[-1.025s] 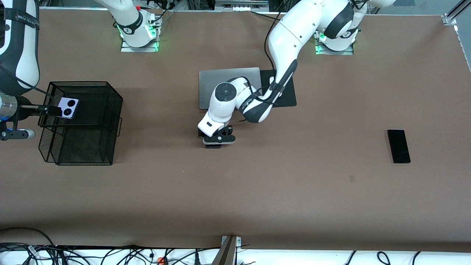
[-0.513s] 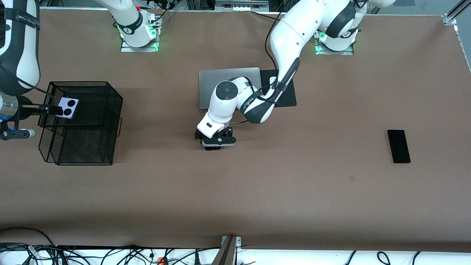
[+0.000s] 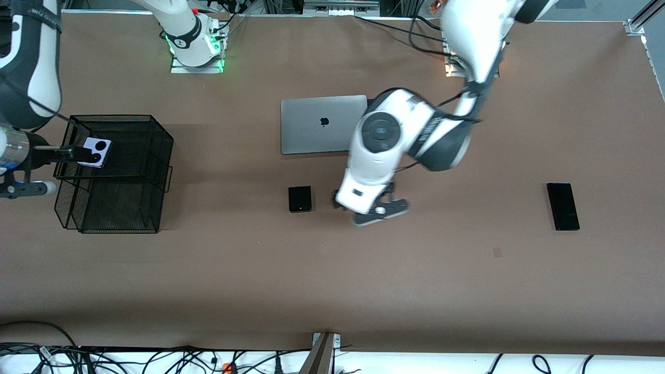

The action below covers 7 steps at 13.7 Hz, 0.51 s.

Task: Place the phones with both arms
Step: 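Grasp the flip phone with the right gripper while the left grasps the tall phone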

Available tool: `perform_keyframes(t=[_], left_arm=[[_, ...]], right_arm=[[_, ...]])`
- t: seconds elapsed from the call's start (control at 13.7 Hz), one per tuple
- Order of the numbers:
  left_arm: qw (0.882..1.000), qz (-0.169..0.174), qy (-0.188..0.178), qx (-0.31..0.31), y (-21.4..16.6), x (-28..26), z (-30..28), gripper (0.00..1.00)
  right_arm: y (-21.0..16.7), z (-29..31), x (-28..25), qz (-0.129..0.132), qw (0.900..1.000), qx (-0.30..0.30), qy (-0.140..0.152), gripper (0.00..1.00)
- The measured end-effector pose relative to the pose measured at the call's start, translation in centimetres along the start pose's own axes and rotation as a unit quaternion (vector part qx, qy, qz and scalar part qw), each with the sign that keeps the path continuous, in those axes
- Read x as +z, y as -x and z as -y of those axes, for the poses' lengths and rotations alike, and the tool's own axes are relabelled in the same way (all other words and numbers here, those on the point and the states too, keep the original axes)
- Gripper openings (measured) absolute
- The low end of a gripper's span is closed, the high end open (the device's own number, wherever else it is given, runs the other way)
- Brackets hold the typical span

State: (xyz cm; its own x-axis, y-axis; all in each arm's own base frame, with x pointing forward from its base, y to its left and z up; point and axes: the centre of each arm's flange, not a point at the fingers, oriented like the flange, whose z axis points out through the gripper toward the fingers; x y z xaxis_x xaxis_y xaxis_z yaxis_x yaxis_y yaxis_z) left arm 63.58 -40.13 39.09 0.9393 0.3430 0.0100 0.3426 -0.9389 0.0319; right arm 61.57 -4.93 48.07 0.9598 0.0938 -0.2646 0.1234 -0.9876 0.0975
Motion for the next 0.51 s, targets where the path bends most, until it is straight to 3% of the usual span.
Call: perform_keyframes(t=[0.22,0.51], left_arm=[[0.999,0.023,-0.029,0.017,-3.5,-1.8,8.5,1.0],[0.995,0.06,-0.048,0.071,-8.2,-1.0,20.7,1.0]], right_arm=[[-0.5,5.3,-2.5,-0.014,0.999,-0.04,0.008,1.0],[-2.7,14.9,-0.8,-0.017,0.997,-0.048,-0.056,1.0]])
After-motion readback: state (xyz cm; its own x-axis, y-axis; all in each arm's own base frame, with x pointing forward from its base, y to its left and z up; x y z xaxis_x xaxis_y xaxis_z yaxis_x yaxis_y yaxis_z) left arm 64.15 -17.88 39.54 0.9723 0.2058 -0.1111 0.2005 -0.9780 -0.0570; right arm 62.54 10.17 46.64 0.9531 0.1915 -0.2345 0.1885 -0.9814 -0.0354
